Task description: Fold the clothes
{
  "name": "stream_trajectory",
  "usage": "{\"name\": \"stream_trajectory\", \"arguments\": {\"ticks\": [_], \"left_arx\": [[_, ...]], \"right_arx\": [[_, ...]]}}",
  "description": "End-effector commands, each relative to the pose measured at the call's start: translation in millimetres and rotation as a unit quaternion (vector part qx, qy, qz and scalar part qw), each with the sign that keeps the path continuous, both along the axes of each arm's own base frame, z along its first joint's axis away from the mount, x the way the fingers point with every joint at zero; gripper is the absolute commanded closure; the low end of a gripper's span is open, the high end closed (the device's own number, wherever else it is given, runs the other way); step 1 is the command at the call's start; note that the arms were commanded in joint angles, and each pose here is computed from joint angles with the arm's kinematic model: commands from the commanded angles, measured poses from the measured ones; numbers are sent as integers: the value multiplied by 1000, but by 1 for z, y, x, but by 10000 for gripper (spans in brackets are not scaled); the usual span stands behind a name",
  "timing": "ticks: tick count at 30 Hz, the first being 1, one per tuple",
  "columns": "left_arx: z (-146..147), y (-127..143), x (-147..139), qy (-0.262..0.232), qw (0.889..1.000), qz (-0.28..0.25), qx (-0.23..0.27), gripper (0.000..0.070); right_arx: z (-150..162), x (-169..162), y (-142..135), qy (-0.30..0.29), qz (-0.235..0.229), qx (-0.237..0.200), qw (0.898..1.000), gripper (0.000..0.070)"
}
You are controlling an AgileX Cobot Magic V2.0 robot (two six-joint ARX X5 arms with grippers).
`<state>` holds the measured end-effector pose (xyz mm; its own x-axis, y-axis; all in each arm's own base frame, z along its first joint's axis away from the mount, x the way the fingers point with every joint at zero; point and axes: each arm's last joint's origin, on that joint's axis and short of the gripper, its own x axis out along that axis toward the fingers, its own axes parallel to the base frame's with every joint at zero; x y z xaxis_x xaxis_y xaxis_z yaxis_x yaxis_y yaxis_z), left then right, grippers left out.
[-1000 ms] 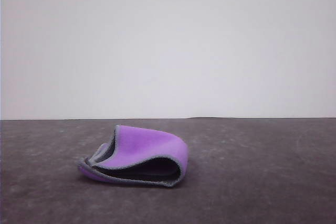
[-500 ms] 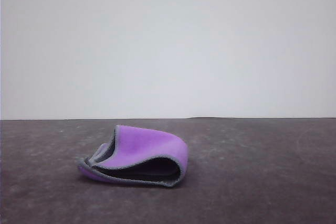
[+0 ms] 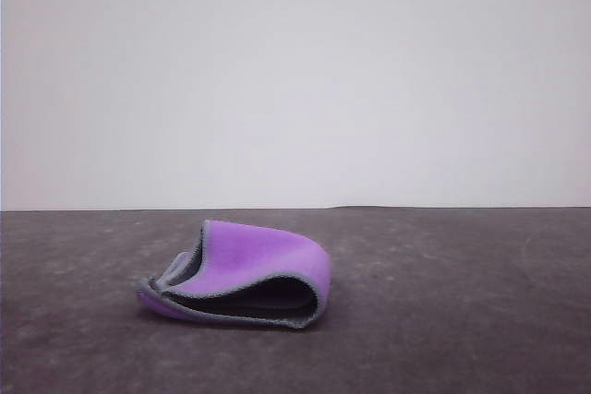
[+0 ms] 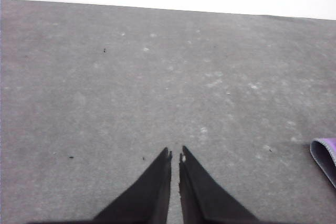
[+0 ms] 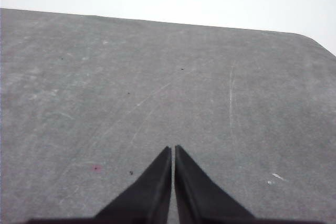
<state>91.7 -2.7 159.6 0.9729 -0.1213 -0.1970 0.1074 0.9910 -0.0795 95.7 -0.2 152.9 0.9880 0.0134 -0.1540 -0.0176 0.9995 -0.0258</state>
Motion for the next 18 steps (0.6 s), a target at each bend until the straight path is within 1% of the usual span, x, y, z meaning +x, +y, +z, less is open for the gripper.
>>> {"name": "stream_trajectory", "arguments": {"ticks": [1, 18], "left_arx": [[-5, 0, 1, 9, 1000, 2, -4, 684], [-5, 0, 1, 9, 1000, 2, -4, 684]], "right_arx": [[-1, 0, 0, -3, -3, -3, 1000, 697], [-1, 0, 0, -3, -3, -3, 1000, 697]]}}
